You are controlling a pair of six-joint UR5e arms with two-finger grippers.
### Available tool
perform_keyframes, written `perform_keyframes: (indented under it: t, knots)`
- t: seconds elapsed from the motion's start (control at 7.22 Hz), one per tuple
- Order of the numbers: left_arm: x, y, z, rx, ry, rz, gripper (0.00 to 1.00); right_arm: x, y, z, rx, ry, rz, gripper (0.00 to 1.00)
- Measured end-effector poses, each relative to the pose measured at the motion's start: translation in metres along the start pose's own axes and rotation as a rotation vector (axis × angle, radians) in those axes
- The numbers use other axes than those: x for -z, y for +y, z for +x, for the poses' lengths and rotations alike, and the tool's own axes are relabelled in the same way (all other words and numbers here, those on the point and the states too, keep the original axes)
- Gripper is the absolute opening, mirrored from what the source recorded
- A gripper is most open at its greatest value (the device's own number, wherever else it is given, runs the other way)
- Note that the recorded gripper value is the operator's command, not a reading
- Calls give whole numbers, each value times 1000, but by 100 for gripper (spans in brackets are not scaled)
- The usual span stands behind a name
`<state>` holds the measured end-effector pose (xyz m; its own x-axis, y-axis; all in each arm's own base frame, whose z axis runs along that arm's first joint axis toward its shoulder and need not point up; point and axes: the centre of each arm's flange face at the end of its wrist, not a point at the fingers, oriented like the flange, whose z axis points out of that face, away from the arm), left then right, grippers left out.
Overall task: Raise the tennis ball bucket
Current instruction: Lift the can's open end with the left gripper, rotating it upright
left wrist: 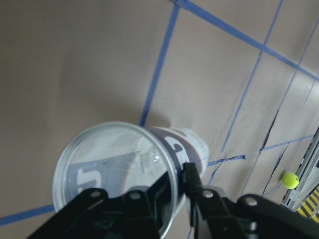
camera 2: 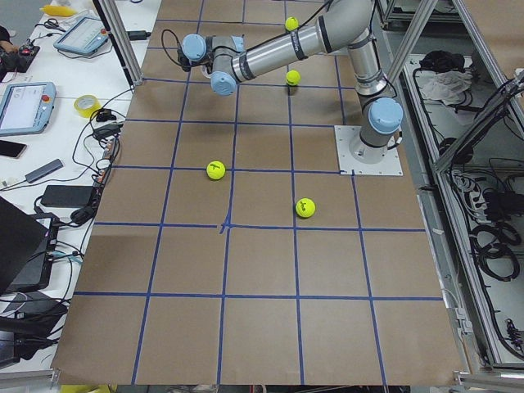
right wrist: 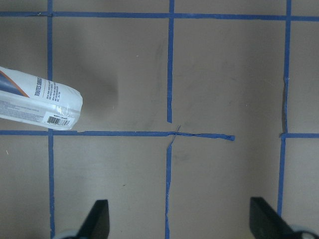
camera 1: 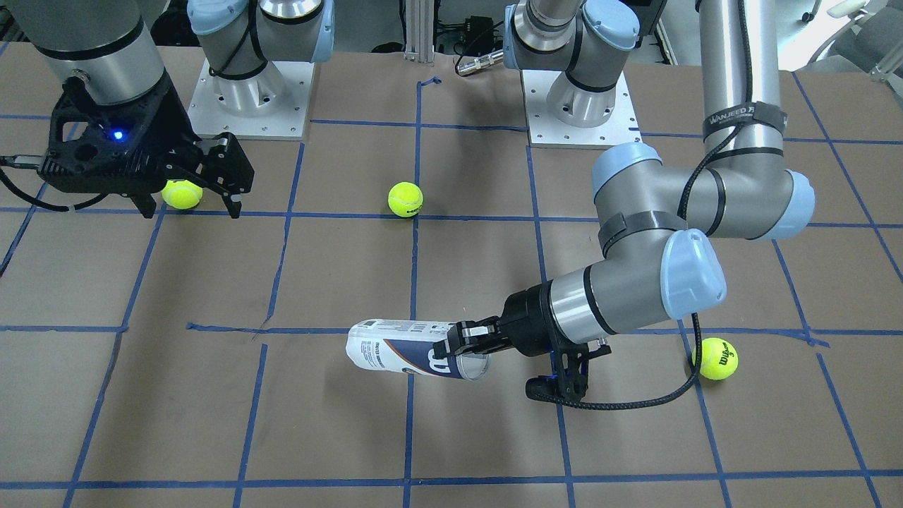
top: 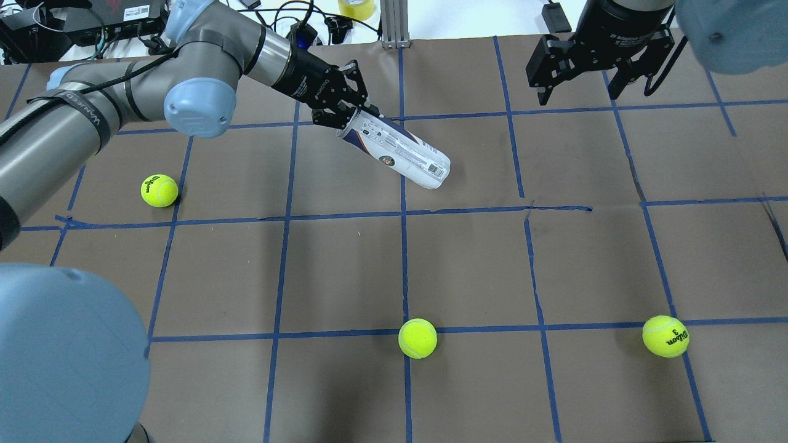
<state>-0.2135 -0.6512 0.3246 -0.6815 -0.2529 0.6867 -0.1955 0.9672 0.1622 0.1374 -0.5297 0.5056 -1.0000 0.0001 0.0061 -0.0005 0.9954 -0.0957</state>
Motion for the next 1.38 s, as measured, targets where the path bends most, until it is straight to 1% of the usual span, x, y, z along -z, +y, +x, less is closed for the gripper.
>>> perform_keyframes:
  t: [0.14, 0.28, 0.42, 0.55, 0.69, 0.83, 0.97, 1.11, 1.25, 1.38]
  knots:
    - [14, 12, 19, -18, -34, 34, 0, 2, 2, -2, -23, -3, 3, 100]
    - [25, 23, 41, -49, -102, 78, 0, 1, 4, -2, -30, -5, 0, 100]
    - [32, 34, 65, -89, -205, 133, 0, -1, 5, -2, -32, -5, -4, 100]
    - [33, 45, 89, -139, -338, 208, 0, 0, 7, -2, -34, -5, -2, 100]
    - [28, 56, 106, -192, -492, 284, 0, 3, 9, -2, -37, -6, 3, 100]
    - [16, 65, 115, -246, -629, 342, 0, 5, 11, -3, -41, -7, 5, 100]
    - [0, 67, 116, -292, -730, 372, 0, 4, 11, -3, -42, -9, 4, 100]
    - [-15, 68, 115, -324, -789, 375, 0, 3, 11, -3, -42, -10, 3, 100]
    - [-28, 68, 114, -345, -833, 374, 0, 2, 10, -3, -41, -10, 0, 100]
    - [-37, 64, 109, -357, -876, 390, 0, 1, 10, -3, -40, -10, -2, 100]
